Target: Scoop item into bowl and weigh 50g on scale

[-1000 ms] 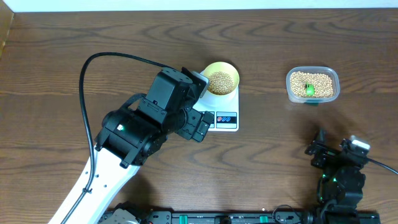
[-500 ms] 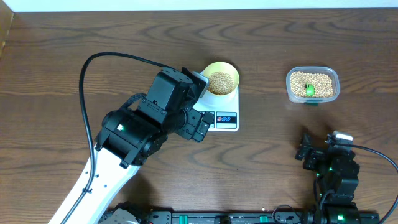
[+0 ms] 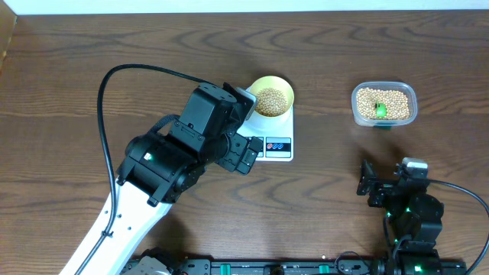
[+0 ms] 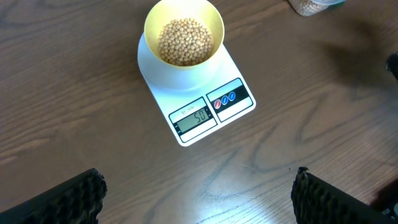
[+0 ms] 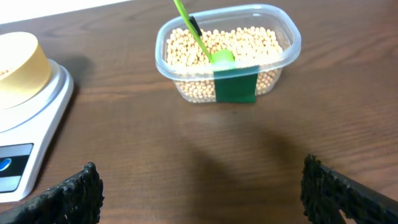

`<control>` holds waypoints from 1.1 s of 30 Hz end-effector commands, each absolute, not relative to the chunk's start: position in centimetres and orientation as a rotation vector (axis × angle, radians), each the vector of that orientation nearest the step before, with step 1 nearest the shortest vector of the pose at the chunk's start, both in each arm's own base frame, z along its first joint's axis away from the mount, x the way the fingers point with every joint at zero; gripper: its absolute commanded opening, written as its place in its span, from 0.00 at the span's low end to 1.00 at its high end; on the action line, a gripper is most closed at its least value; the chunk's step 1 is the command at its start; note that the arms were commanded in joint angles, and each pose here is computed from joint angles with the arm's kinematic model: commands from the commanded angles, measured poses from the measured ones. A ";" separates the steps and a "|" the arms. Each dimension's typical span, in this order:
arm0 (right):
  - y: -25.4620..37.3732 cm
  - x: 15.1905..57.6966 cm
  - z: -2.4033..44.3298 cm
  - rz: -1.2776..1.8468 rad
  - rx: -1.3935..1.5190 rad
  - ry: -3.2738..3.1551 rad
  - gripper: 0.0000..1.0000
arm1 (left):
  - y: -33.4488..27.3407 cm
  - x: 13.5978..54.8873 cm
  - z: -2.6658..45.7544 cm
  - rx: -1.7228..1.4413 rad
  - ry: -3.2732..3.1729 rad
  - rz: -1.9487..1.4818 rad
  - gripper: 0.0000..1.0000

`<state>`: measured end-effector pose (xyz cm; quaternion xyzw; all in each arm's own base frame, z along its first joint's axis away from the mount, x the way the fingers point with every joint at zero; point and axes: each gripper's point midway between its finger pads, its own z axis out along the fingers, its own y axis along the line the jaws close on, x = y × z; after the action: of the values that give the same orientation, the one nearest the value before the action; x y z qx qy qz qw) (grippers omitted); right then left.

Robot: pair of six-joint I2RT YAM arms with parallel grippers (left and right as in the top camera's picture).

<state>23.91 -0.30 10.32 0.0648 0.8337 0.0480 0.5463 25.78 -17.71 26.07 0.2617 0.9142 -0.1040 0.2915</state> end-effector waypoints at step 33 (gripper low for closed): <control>0.0 24.7 15.4 0.112 0.081 1.658 0.99 | -17.5 26.0 26.7 0.693 2.420 -0.264 0.98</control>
<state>24.73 -0.11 15.34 0.0417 0.7386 0.0507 0.6710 25.77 -17.71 26.07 0.2618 0.9142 -0.1041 0.2915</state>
